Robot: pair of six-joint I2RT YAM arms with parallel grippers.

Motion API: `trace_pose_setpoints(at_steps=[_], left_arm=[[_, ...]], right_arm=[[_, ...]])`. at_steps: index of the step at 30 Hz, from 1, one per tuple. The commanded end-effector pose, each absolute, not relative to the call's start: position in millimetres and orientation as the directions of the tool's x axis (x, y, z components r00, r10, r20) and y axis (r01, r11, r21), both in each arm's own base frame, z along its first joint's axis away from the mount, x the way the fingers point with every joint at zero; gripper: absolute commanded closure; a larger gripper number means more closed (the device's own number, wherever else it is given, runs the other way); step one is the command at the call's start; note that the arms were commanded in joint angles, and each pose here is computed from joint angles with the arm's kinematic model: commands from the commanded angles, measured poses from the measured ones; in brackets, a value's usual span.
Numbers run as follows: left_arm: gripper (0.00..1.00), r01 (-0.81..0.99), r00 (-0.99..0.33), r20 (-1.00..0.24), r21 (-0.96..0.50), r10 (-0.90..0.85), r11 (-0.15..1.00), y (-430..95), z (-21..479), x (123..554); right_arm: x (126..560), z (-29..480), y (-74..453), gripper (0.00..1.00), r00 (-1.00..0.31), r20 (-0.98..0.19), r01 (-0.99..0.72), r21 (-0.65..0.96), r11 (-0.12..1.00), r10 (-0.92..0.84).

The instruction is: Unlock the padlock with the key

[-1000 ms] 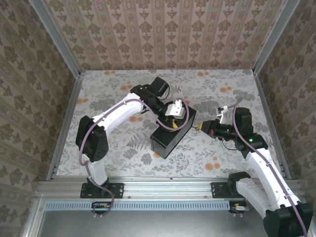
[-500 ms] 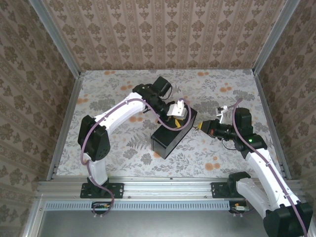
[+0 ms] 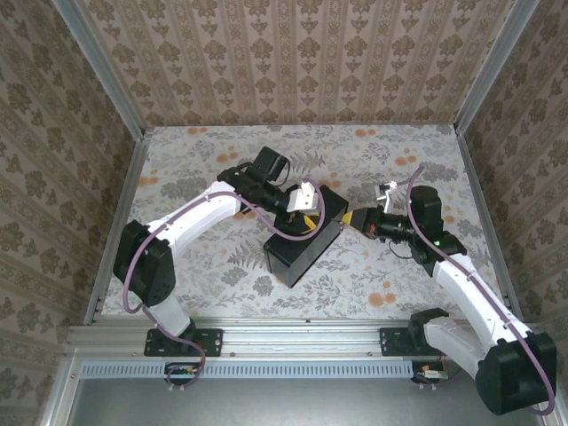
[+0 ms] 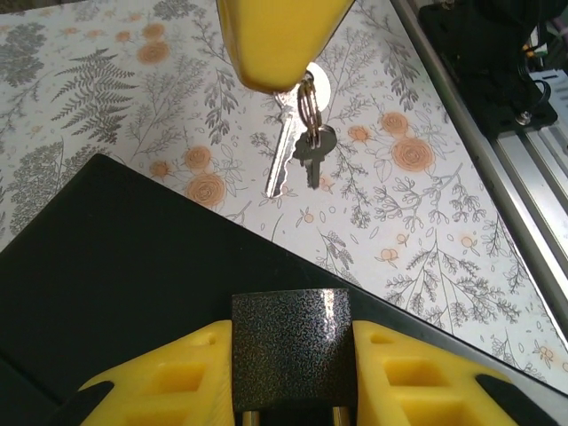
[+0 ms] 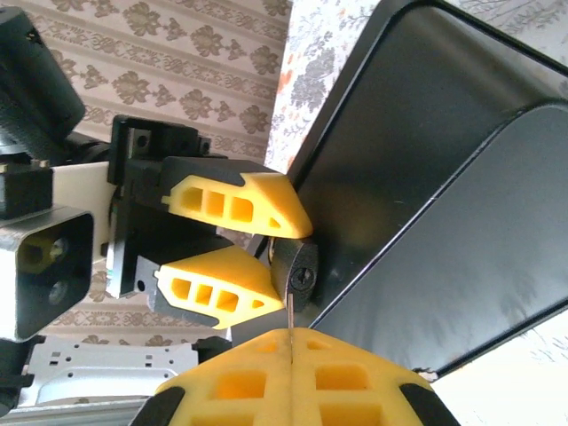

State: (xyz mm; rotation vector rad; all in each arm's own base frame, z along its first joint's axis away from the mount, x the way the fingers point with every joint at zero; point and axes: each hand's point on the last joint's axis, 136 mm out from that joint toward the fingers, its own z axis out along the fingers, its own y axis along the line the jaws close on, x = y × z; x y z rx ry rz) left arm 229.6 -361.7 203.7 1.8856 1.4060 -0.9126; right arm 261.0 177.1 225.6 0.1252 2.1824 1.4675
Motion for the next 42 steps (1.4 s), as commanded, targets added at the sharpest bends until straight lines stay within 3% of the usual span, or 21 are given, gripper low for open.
trace_pose_setpoints(at_steps=[1, 23, 42], left_arm=[[0.73, 0.970, 0.161, -0.863, 0.048, 0.479, -0.240, -359.6, 221.0, 228.4], [0.74, 0.967, 0.228, -0.896, 0.164, 0.381, -0.193, -358.0, 233.1, 228.1], [0.74, 0.964, 0.241, -0.892, 0.176, 0.383, -0.198, -360.9, 228.2, 226.3]], right_arm=[[258.9, 246.6, 186.8, 1.00, -0.867, -0.397, -0.286, 0.891, 0.352, 0.301], [264.3, 237.8, 198.0, 1.00, -0.904, -0.371, -0.284, 0.894, 0.348, 0.214], [271.4, 228.9, 204.9, 1.00, -0.915, -0.360, -0.285, 0.897, 0.339, 0.182]])
